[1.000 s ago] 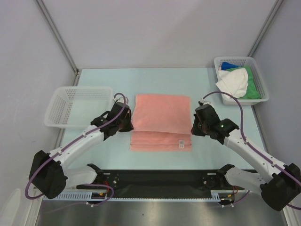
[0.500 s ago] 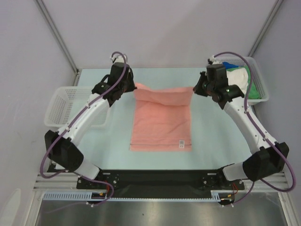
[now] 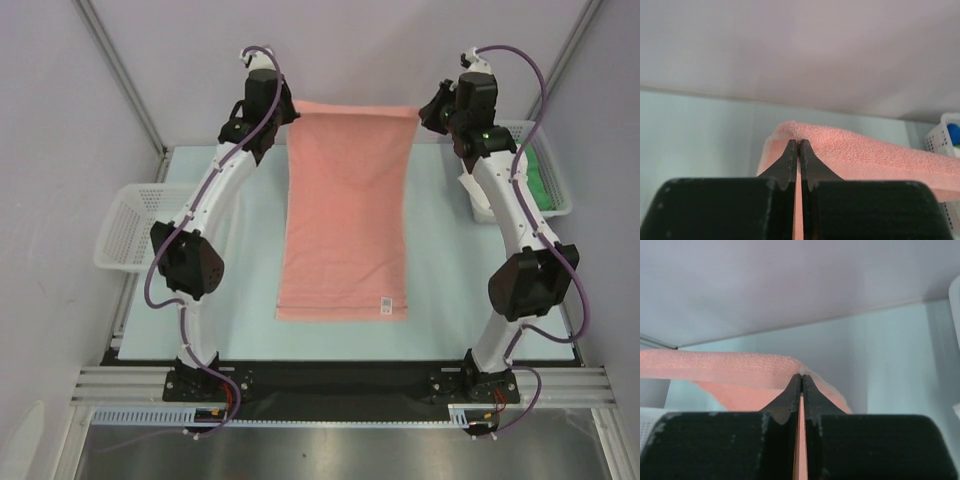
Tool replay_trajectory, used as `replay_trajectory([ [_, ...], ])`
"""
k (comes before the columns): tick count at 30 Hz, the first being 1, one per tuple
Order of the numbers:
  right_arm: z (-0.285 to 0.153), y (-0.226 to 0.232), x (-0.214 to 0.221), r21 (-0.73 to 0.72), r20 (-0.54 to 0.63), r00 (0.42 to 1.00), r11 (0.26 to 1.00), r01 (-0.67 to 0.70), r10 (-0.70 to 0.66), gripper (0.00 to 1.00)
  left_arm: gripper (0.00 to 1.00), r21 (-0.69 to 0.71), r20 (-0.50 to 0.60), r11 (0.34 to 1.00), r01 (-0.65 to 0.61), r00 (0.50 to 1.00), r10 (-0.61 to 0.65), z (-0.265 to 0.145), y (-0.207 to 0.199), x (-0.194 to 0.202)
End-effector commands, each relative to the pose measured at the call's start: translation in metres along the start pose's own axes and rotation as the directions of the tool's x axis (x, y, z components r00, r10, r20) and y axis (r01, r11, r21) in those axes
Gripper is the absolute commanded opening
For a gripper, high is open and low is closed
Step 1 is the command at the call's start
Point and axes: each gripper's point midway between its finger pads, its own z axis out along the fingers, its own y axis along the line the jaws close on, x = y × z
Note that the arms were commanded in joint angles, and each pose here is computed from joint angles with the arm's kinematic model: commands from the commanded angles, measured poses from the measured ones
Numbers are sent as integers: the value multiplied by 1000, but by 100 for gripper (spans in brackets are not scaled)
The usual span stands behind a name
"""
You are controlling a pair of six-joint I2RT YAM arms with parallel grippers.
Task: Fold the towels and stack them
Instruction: Fold the towel
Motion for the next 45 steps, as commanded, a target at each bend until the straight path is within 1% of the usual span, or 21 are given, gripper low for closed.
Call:
replay_trajectory([
  [1,17,10,-50,-35,149,988,999,32,-26,0,0,2,152,1000,-16,988,16,10,-3,-50],
  [5,44,14,-66,-43,182,983,998,39,-31,0,0,-3,239,1000,0,971,1,22,3,-72],
  [6,63,7,-54,-30,153,988,999,43,-38,0,1,-12,259,1000,10,966,-6,27,10,-78],
  [7,60,16,-74,-46,196,980,998,51,-41,0,0,-13,268,1000,17,963,-13,30,12,-81],
  [11,78,10,-73,-36,184,982,998,49,-42,0,0,0,302,1000,23,953,-22,43,16,-89],
  [20,80,0,-64,-30,155,988,999,29,-24,0,0,-2,283,1000,15,959,-14,54,19,-79],
  [21,82,-5,-50,-23,122,992,999,24,-21,0,0,0,285,1000,23,958,-22,48,19,-83],
  [24,68,-8,-37,-14,75,997,1000,2,-1,0,1,-17,229,999,34,973,-30,42,26,-62],
  [25,63,-9,-30,-5,47,999,1000,-4,4,0,0,-11,244,999,50,969,-46,26,25,-72],
  [26,52,-6,-30,-11,39,999,1000,-8,9,0,0,-31,196,998,47,980,-40,29,33,-50],
  [27,47,-6,-25,-12,17,1000,1000,-18,19,0,1,-33,186,998,50,982,-43,23,35,-47],
  [28,46,-15,-3,7,-45,999,1000,-29,29,0,0,-27,192,997,68,980,-61,9,35,-53],
  [30,27,-12,5,0,-70,996,999,-51,51,0,1,-46,129,996,80,989,-73,2,44,-25],
  [31,26,-21,28,16,-116,991,998,-60,62,0,0,-48,117,996,81,990,-75,-3,46,-18],
  [34,-5,-18,32,5,-108,991,996,-84,84,0,0,-45,97,995,89,992,-85,-32,50,-1],
  [35,-9,-26,54,27,-148,985,996,-91,94,0,0,-50,77,995,87,994,-83,-43,53,9],
  [36,-24,-22,48,16,-131,987,995,-96,97,0,0,-51,71,994,95,993,-91,-50,53,12],
  [38,-33,-31,71,43,-178,978,994,-104,110,0,0,-44,36,995,93,995,-92,-67,53,30],
  [40,-51,-30,75,34,-183,976,993,-110,115,0,0,-47,12,994,95,995,-94,-77,54,44],
  [41,-57,-30,78,35,-190,975,993,-112,117,0,0,-57,-26,995,84,996,-86,-82,57,63],
  [45,-79,-37,118,46,-275,954,993,-112,121,0,0,-50,-84,995,85,992,-89,-107,62,89],
])
